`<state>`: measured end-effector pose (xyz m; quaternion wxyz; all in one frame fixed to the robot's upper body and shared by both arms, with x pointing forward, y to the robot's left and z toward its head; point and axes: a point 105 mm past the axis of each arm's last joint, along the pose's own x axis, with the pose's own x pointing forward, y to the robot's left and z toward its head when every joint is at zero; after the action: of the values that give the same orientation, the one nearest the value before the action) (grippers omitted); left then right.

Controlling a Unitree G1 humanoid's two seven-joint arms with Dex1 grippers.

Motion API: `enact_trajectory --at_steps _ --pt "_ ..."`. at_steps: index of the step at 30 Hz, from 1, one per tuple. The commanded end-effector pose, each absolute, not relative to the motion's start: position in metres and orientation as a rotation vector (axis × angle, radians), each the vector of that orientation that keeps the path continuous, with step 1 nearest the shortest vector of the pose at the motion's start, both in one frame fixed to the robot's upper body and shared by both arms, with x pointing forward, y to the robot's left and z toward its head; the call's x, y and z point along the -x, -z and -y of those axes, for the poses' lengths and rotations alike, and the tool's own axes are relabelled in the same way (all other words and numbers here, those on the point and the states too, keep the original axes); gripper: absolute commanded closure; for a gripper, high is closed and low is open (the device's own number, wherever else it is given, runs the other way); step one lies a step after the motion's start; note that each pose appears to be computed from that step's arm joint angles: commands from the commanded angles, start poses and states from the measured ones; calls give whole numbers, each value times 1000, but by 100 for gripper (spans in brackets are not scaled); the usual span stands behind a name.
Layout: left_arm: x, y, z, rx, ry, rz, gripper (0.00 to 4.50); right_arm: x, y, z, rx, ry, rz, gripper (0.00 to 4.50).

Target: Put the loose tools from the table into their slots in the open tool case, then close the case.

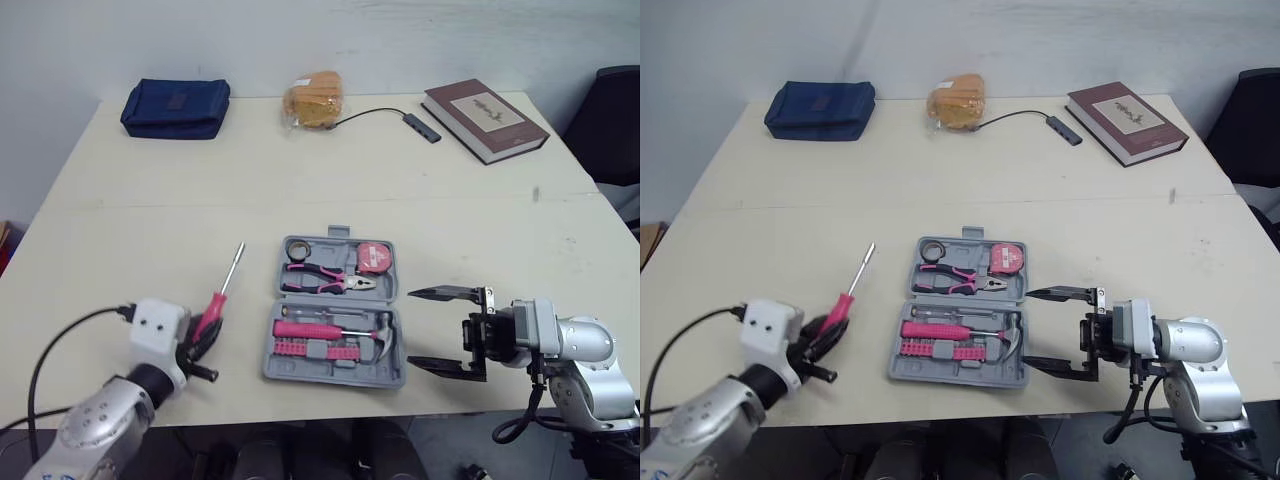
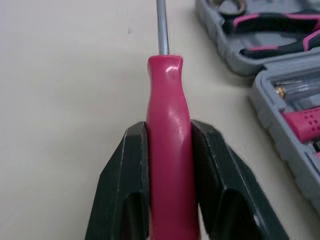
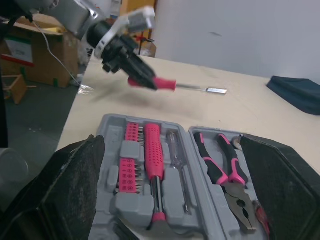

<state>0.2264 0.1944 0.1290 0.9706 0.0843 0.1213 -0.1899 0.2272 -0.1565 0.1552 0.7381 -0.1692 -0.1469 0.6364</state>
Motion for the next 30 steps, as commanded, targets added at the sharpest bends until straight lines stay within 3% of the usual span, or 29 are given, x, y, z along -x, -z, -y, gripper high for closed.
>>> enact_trajectory --at_steps 1,7,12,30 --pt "-225 -158 -166 -327 744 -99 396 -228 -170 167 433 -1340 331 0" --pt "-211 -162 -128 -521 1256 -60 396 -218 -178 173 437 -1316 294 0" --pt "-213 -139 -117 -744 1453 -177 396 -206 -177 169 425 -1300 257 0" --pt "-222 -112 -91 -725 1468 -278 396 -196 -168 171 410 -1189 211 0"
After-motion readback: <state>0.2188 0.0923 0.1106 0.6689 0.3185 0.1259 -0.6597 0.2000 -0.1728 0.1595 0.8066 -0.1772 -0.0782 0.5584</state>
